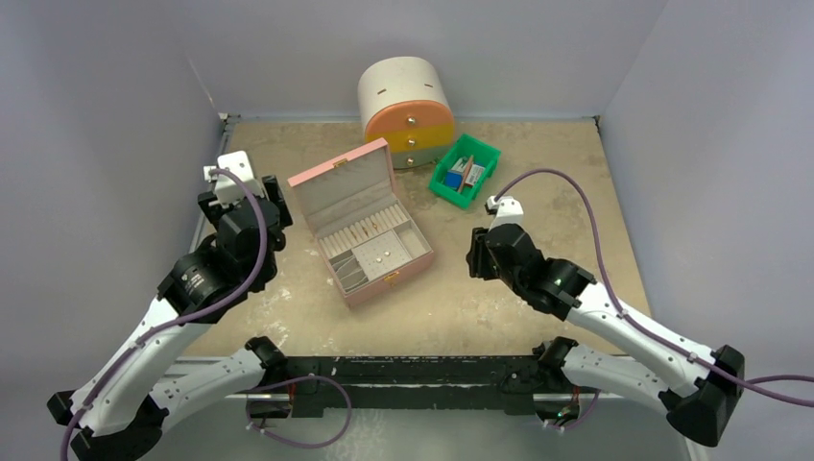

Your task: Organize the mixed jewelry

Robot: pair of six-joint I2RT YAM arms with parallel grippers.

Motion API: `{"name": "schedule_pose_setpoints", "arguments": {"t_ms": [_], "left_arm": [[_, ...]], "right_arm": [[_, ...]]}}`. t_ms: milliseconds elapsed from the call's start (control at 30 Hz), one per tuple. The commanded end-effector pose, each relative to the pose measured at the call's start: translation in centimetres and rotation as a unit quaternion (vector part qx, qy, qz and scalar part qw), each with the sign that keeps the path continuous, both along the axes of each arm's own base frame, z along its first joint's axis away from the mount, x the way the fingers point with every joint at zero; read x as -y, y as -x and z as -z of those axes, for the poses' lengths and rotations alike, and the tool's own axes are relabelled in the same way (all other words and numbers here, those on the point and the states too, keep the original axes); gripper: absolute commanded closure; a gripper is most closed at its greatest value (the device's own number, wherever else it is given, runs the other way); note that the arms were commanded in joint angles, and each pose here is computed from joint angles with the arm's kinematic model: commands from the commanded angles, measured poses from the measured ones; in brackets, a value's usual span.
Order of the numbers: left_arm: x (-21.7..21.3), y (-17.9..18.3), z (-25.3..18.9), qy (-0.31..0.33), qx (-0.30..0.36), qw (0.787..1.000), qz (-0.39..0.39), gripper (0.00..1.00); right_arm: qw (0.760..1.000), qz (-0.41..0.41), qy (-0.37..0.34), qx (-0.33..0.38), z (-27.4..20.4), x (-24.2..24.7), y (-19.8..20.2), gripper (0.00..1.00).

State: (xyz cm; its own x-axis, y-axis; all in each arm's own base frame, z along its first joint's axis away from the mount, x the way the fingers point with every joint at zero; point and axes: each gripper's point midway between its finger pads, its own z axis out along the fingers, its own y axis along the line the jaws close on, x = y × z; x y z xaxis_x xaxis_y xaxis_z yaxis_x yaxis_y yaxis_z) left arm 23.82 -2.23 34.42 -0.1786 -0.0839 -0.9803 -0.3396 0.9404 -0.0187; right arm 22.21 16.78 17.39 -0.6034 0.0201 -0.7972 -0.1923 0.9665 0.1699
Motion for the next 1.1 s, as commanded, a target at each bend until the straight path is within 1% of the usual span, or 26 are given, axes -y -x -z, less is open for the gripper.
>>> {"name": "schedule_pose_setpoints", "arguments": {"t_ms": [0,233,333,433,633,733,867,933,1067], "left_arm": [[-1.0,-0.2,-3.4,-0.003,0.039,0.999,-0.034,0.33],[1.3,-2.7,-2.5,-0.022,0.019,1.0,-0.011,0.32],[1.1,-4.2,-1.8,-0.019,0.008,1.0,-0.015,0.32],[0.5,-6.1,-0.6,0.007,-0.007,1.0,-0.005,0.33],[0.4,-9.1,1.4,0.041,-0.026,0.999,-0.009,0.33],[-0.7,-11.0,2.6,0.075,-0.04,0.996,-0.012,0.34],[-3.0,-12.9,4.5,0.105,-0.059,0.992,-0.033,0.36],[-3.3,-13.8,5.6,0.132,-0.068,0.989,-0.026,0.39],[-3.0,-15.4,7.5,0.181,-0.086,0.98,-0.001,0.47]], "right_arm": [[0.999,-0.004,-0.038,-0.018,1.3,-1.3,-0.2,0.56],[0.995,-0.032,-0.071,-0.062,3.8,-3.1,0.8,0.57],[0.993,-0.041,-0.082,-0.074,4.4,-3.6,1.2,0.57],[0.991,-0.046,-0.094,-0.081,4.6,-3.9,1.6,0.57],[0.984,-0.069,-0.138,-0.094,4.7,-5.0,2.8,0.58],[0.979,-0.08,-0.153,-0.104,4.8,-5.3,3.5,0.6],[0.976,-0.087,-0.171,-0.107,4.6,-5.4,4.2,0.62],[0.972,-0.098,-0.184,-0.11,4.3,-5.6,4.8,0.64],[0.97,-0.105,-0.193,-0.108,4.2,-5.4,5.4,0.7]]}}
